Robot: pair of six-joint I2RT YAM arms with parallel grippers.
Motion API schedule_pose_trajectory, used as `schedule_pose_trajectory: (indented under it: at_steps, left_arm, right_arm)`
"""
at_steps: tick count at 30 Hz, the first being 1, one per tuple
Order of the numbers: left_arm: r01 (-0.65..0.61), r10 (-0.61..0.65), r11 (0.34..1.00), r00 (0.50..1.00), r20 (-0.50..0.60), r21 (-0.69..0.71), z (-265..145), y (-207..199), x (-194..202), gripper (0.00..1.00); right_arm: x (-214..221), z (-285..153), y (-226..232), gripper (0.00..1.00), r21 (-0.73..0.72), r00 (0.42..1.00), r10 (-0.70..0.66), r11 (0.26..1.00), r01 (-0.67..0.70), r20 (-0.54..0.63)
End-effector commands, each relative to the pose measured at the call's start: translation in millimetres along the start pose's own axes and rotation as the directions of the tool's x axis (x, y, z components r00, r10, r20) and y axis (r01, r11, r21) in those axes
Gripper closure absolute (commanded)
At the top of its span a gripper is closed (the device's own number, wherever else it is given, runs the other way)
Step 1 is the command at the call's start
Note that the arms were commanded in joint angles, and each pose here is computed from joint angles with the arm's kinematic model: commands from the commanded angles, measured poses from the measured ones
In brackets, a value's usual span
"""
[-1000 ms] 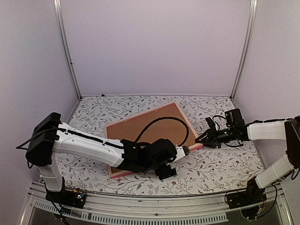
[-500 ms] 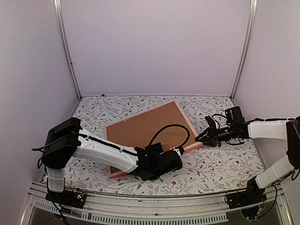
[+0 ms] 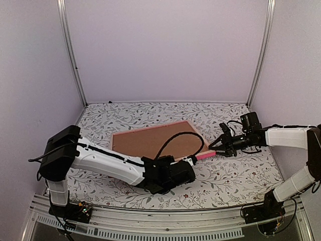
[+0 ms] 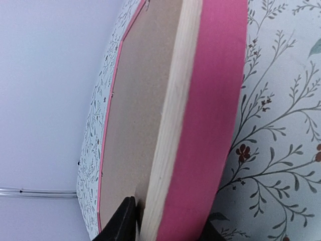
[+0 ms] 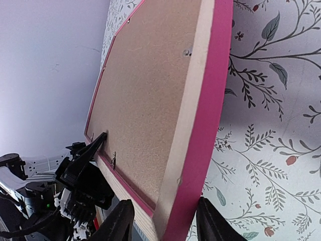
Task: Put the photo into the frame
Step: Pass from the right arm to the left
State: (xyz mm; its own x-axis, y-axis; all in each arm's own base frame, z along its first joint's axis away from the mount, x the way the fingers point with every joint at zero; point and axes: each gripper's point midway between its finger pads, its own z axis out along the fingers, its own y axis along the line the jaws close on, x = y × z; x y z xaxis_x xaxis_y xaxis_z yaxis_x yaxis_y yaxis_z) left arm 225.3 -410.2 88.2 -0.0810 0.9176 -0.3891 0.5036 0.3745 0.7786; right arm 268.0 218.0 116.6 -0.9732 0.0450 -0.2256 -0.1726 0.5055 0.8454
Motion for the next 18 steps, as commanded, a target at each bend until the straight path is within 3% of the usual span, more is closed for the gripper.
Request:
schedule_pose_trajectory:
  at_steps: [1, 10, 15, 18]
  left_arm:
    - [0.072, -0.071, 0.997, 0.996, 0.055, -0.012, -19.5, 25.0, -18.5, 0.7]
    - [0.076, -0.071, 0.996, 0.991, 0.113, -0.036, -36.4, 55.8, -36.0, 0.83]
    - [0.077, -0.069, 0.996, 0.988, 0.136, -0.052, -44.5, 79.2, -45.2, 0.99]
    - [0.095, -0.088, 0.994, 0.986, 0.141, -0.047, -48.2, 99.2, -52.7, 1.0]
  right_arm:
    - [-14.8, -4.9, 13.7, 0.52, 0.0, 0.997, -0.07, 0.998, 0.07, 0.03]
    - [-30.9, -22.8, 15.7, 0.38, 0.102, 0.991, -0.119, 0.988, 0.112, 0.066]
    - [-52.9, -50.5, 21.9, 0.35, 0.175, 0.976, -0.171, 0.974, 0.146, 0.137]
    - [-63.5, -65.8, 27.4, 0.34, 0.196, 0.965, -0.198, 0.967, 0.163, 0.17]
